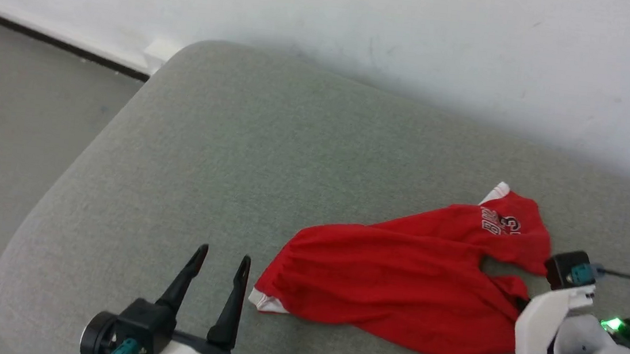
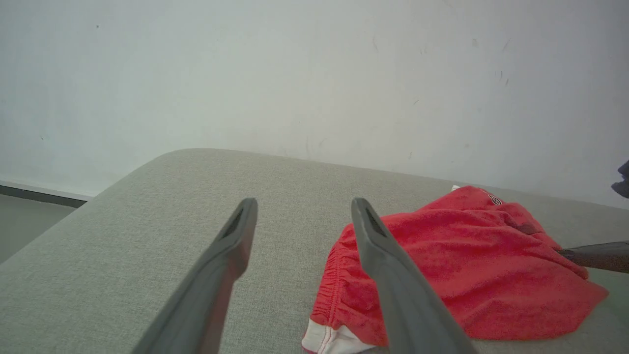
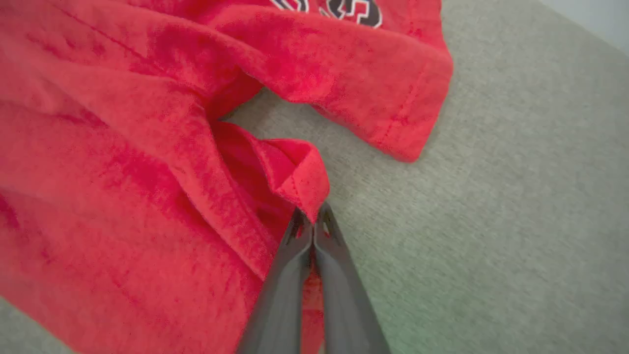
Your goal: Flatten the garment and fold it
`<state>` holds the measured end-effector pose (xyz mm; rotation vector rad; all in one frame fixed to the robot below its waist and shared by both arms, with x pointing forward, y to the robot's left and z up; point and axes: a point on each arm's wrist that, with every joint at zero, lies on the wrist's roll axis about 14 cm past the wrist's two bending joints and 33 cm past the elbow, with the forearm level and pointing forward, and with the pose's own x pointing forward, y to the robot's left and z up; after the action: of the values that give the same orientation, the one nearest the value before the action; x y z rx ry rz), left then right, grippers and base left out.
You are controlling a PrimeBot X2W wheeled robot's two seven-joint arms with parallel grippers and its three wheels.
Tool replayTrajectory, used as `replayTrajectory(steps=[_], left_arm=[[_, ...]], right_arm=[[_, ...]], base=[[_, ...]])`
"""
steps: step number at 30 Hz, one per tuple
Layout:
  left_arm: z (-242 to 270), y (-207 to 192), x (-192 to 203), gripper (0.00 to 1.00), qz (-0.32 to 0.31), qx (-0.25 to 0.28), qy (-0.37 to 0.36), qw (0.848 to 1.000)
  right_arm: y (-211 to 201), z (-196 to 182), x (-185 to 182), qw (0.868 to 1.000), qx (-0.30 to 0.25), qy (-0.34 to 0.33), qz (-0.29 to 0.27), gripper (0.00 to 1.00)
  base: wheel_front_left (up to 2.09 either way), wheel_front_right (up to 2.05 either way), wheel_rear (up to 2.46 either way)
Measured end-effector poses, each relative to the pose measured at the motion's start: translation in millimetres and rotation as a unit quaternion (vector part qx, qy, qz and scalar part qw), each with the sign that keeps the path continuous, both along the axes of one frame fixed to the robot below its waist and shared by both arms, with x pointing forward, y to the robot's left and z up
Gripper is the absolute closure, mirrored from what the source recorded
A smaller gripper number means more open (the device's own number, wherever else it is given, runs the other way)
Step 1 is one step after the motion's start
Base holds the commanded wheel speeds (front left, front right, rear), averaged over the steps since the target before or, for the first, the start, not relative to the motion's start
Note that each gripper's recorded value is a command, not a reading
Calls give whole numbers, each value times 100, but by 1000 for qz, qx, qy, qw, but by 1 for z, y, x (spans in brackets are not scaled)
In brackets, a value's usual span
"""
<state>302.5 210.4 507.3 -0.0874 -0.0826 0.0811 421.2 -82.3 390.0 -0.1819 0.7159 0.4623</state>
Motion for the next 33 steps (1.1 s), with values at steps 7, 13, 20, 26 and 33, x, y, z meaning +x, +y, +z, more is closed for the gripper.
replayTrajectory(steps=[7, 13, 20, 26, 33], left_arm=[[-3, -16, -7, 0, -28, -9, -1, 1000], [7, -34, -2, 0, -60, -11, -20, 998], [9, -45, 1, 0, -78, -15, -25, 997], [7, -48, 10, 0, -81, -15, -17, 996], [0, -36, 16, 0, -61, -19, -2, 998]], right_arm=[[-32, 60, -19, 992, 36, -117, -35, 100], [-66, 127, -40, 975, 44, -205, -76, 100], [-73, 178, -50, 962, 41, -251, -103, 100], [-70, 181, -8, 965, 14, -242, -102, 100], [-55, 127, 55, 984, -21, -145, -98, 100]], base=[[0, 0, 0], [0, 0, 0], [0, 0, 0], [0, 0, 0], [0, 0, 0]])
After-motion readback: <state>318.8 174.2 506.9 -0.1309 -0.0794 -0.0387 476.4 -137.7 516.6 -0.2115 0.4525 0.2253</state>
